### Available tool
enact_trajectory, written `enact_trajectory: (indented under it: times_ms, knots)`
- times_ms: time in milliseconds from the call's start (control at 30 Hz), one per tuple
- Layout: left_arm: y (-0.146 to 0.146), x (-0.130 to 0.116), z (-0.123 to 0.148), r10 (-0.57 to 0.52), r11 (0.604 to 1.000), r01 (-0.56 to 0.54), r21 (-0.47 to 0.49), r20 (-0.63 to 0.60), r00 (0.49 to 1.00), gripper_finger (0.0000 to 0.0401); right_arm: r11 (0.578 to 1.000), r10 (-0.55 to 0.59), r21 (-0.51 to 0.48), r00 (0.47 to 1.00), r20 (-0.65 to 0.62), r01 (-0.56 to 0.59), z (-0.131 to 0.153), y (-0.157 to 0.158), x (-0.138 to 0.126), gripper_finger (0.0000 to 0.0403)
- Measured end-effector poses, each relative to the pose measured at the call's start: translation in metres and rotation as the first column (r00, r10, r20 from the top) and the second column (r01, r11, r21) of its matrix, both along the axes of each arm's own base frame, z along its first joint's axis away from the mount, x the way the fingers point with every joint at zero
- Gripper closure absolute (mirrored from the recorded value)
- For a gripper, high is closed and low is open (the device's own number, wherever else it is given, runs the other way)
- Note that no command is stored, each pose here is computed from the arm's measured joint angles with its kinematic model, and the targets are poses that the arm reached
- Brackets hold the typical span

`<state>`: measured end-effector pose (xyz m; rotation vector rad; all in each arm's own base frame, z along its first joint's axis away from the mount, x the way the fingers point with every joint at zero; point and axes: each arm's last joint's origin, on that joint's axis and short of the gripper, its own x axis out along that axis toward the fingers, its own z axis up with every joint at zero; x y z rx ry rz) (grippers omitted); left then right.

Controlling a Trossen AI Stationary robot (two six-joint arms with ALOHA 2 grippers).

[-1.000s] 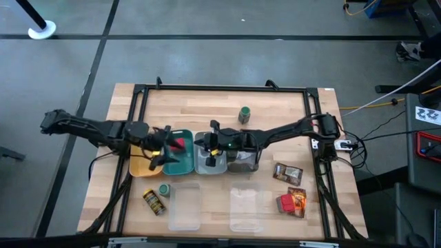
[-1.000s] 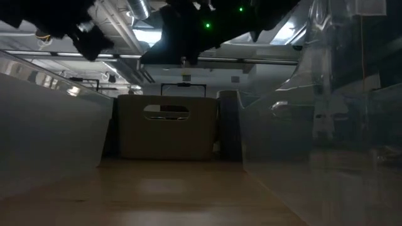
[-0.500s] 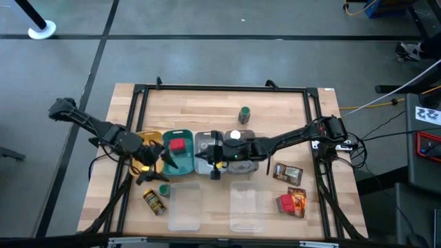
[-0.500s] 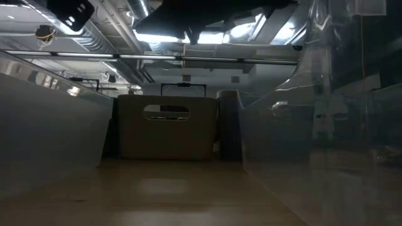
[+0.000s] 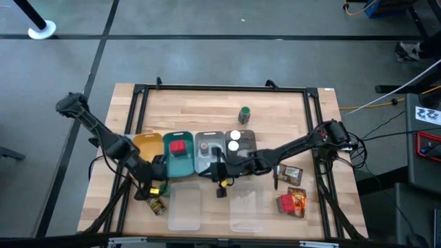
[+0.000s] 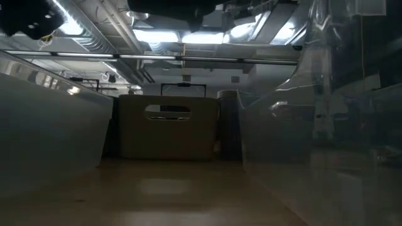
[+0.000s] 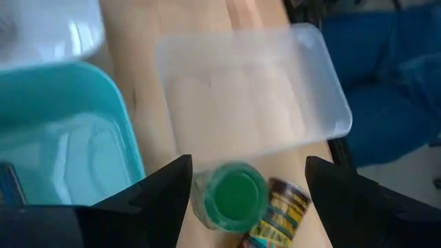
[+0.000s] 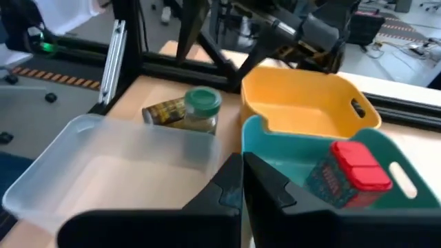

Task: Sort spices by type
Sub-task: Put the bottom green seasoning bottle into the left transparent bin

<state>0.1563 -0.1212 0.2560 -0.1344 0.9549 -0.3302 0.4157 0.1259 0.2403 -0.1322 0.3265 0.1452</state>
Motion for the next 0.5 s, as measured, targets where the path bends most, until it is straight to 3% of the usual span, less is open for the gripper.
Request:
enact_trajectory:
  times_ms: [267,500]
  knots:
    - [-0.017,0.004,-0.018,0.001,0.998,0.007,0.059,-0.122,0.993,0.0132,0.999,-0.035,-0.032,0.999,-0.017,0.035,-0.002,0.010,-0.004,0.0388]
    - [-0.017,0.005,-0.022,0.022,0.996,-0.009,0.090,-0.141,0.990,0.0132,0.999,-0.035,-0.033,0.999,-0.014,0.035,-0.002,0.010,-0.004,0.0388]
